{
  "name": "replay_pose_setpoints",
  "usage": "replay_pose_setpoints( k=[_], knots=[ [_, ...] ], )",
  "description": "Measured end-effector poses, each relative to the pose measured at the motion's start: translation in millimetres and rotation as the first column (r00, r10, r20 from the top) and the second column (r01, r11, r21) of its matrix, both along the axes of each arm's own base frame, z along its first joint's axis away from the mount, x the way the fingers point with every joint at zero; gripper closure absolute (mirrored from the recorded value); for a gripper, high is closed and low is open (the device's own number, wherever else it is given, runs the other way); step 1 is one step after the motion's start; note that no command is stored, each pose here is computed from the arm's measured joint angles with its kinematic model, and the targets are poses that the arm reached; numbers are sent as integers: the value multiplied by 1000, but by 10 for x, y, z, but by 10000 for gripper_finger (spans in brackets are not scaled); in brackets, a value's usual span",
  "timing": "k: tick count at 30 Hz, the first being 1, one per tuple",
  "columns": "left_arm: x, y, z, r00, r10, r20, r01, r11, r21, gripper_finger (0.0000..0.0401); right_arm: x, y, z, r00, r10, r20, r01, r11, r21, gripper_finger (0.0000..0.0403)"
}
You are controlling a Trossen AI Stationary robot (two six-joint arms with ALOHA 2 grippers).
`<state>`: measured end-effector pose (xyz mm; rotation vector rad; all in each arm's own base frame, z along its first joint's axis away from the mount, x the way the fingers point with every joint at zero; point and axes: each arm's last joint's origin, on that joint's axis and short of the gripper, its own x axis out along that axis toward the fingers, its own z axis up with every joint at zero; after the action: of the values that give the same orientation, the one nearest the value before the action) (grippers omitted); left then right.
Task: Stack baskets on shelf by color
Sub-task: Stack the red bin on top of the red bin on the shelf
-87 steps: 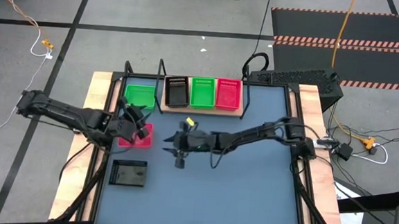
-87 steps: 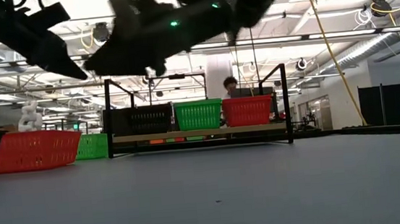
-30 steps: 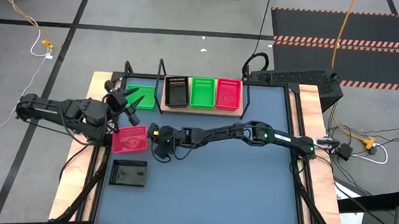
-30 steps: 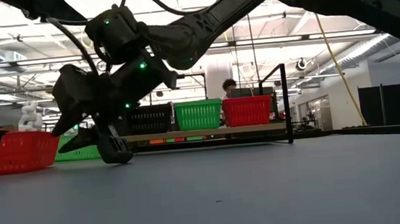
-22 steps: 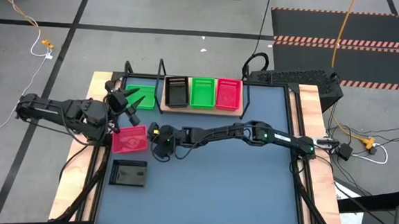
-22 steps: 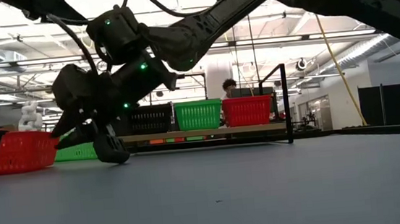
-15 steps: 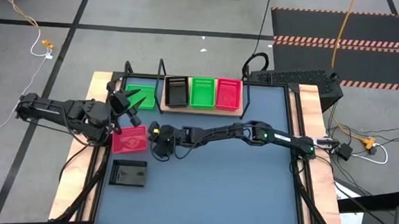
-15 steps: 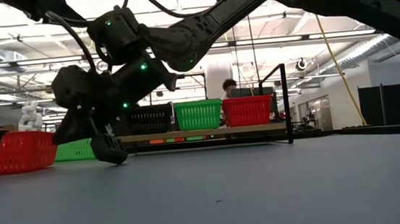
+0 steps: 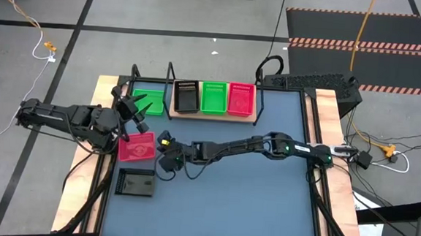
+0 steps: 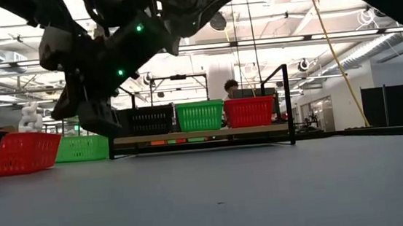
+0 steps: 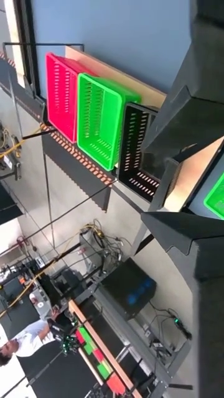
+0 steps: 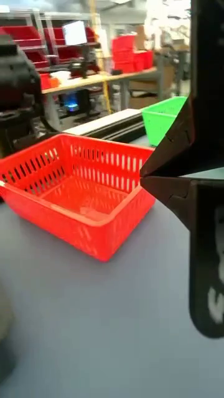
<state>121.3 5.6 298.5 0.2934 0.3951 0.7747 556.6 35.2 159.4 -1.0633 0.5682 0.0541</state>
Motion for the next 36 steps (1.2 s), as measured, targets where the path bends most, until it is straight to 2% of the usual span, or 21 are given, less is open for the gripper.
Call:
replay_pose_setpoints(
  k=[4, 9, 15, 19, 23, 25, 30, 36],
  knots=[
    [1, 0, 4, 1000, 4, 9, -4, 1000, -4, 233, 16, -159, -9, 998, 57, -7, -57, 998, 0, 390],
    [6, 0, 14, 1000, 4, 24, -4, 1000, -8, 233, 28, -381, -27, 988, 153, -8, -152, 987, 42, 339],
    [10, -1, 22, 999, 3, 34, -3, 1000, -8, 233, 62, -445, -84, 956, 292, -16, -292, 950, -115, 259],
    [15, 3, 36, 999, 5, 44, -5, 1000, -4, 233, 118, -399, -27, 921, 378, 93, -362, 919, -157, 223],
    [24, 2, 62, 997, 4, 71, -4, 1000, -6, 233, 125, -380, -87, 909, 407, 89, -391, 907, -154, 217],
    [27, 1, 71, 997, 0, 76, 0, 1000, -2, 233, 111, -387, -137, 916, 399, 45, -390, 910, -142, 219],
    [28, 1, 72, 997, -1, 73, 1, 1000, 2, 233, 101, -417, -343, 919, 391, -55, -394, 899, -189, 221],
    [30, 1, 80, 998, -6, 67, 5, 1000, 16, 233, 114, -397, -381, 907, 419, -40, -419, 887, -193, 222]
  ],
)
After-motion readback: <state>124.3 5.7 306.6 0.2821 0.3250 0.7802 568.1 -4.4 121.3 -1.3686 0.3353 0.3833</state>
